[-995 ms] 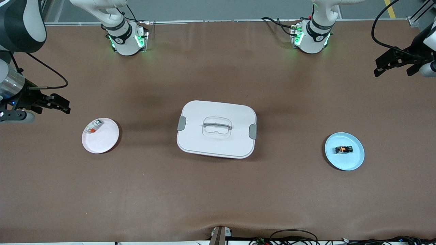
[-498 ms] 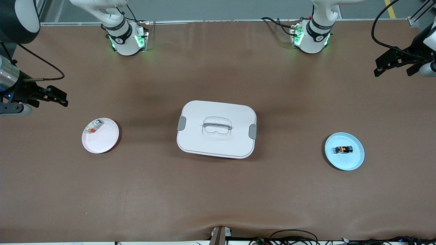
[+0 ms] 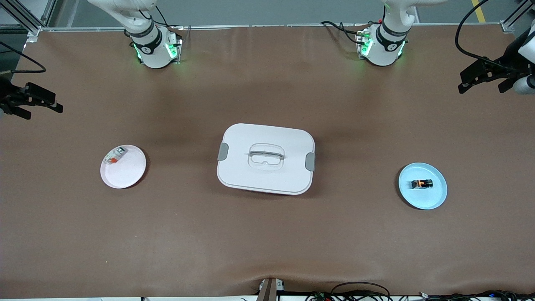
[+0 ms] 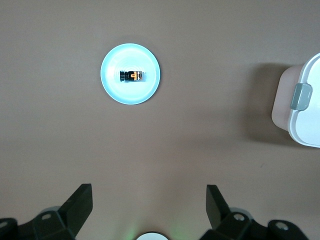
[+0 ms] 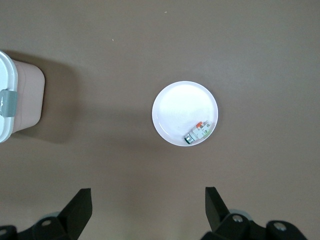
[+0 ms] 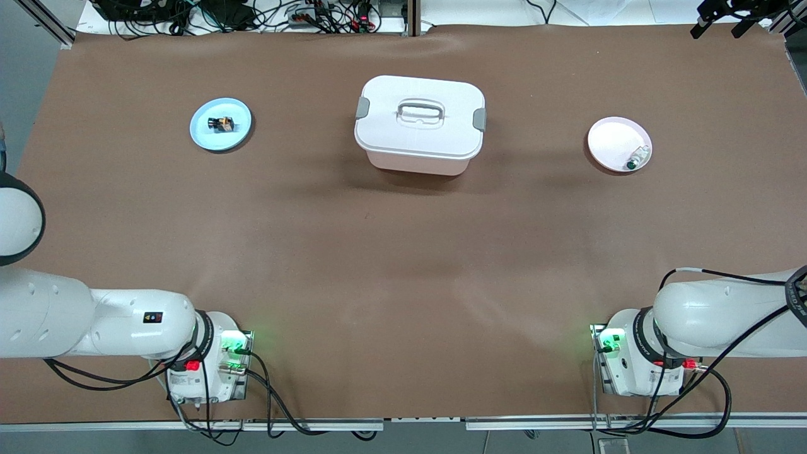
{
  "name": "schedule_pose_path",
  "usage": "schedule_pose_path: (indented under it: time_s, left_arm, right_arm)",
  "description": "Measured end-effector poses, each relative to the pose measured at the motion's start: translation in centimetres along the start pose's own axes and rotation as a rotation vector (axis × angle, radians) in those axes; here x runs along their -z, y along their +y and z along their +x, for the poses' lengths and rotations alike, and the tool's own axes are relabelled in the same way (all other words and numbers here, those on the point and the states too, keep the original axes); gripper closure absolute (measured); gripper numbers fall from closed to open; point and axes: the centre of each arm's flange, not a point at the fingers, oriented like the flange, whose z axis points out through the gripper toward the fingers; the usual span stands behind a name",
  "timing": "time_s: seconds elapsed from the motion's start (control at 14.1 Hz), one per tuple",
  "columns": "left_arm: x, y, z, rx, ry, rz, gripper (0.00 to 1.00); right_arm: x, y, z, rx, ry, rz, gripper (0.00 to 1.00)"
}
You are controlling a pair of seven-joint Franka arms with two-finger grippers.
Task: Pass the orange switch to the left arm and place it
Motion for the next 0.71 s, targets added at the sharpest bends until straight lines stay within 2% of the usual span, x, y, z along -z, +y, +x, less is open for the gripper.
schedule_pose_path:
  time_s: [0.28, 0.5, 0.64, 0.71]
  left_arm:
    - [0.0, 0.0, 0.0, -0.004, -0.001, 0.0, 0.0]
    - [0.0, 0.0, 0.0, -0.008, -0.001, 0.0, 0.0]
    - [0.0, 0.0, -0.1, -0.015, -0.004, 0.0, 0.0]
    - [0.0, -0.1, -0.1, -0.02, -0.005, 0.0, 0.0]
  right_arm:
    - [-0.1, -2.8, 0.8, -0.063, 0.005, -0.073, 0.0]
    - [1.7, -2.9, 0.9, -0.071, 0.042, -0.11, 0.0]
    - [3.3, -2.6, 0.7, -0.08, 0.059, -0.115, 0.0]
    - [3.4, -2.7, 0.6, -0.079, 0.05, -0.114, 0.0]
